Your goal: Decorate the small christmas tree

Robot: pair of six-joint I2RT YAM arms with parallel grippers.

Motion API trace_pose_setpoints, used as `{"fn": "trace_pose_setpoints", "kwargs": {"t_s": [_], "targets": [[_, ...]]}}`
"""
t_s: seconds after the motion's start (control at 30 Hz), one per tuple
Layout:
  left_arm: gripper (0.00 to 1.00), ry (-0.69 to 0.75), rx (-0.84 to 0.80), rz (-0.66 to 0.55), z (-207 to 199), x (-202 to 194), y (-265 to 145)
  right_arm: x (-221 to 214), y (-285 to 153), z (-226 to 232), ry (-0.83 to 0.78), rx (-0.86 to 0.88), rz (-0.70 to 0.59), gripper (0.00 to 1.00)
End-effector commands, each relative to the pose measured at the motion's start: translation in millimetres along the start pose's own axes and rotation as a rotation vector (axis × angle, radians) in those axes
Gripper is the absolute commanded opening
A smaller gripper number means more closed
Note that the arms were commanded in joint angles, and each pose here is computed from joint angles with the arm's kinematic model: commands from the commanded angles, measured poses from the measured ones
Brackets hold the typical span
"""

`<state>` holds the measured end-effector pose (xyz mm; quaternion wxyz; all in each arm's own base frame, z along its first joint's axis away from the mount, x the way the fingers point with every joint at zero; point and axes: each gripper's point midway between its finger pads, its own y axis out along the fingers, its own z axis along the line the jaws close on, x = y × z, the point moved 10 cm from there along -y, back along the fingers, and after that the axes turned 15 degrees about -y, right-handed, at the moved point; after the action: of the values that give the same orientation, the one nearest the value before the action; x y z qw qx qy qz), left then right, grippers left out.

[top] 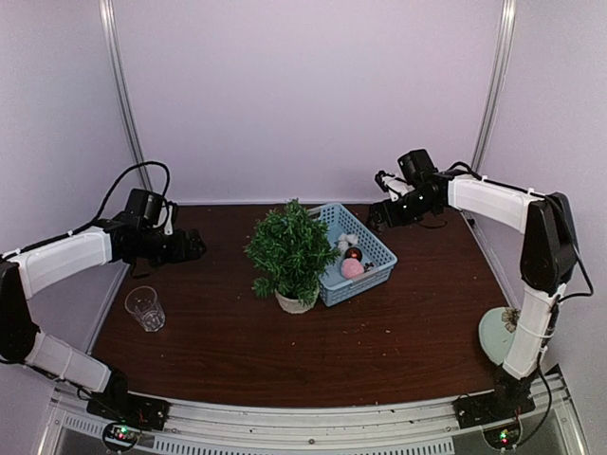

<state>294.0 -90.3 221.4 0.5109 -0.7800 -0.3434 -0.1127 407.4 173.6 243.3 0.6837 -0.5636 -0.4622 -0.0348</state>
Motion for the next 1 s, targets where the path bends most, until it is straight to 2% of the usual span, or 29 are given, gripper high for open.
{"fn": "trace_pose_setpoints", "kwargs": {"t_s": [0.0,0.13,0.5,0.63,0.77,0.97], "targets": [[0.98,0.01,-0.082,-0.011,-4,4,1,-3,11,2,-0.05,0.032,0.124,0.93],[0.98,0.008,-0.081,-0.012,-3,3,2,-4,30,2,-0.066,0.058,0.182,0.81],[0.98,-0.016,-0.088,0.0,-2,1,8,-4,71,0,-0.074,0.066,0.24,0.49],[0.98,-0.021,-0.078,-0.006,-2,2,8,-8,72,-7,-0.083,0.008,0.261,0.3],[0.98,-0.026,-0.072,-0.008,-2,3,10,-16,66,-20,-0.062,-0.018,0.275,0.0],[0.98,-0.025,-0.065,-0.005,-4,6,12,-36,40,-54,-0.009,-0.077,0.284,0.0]]}}
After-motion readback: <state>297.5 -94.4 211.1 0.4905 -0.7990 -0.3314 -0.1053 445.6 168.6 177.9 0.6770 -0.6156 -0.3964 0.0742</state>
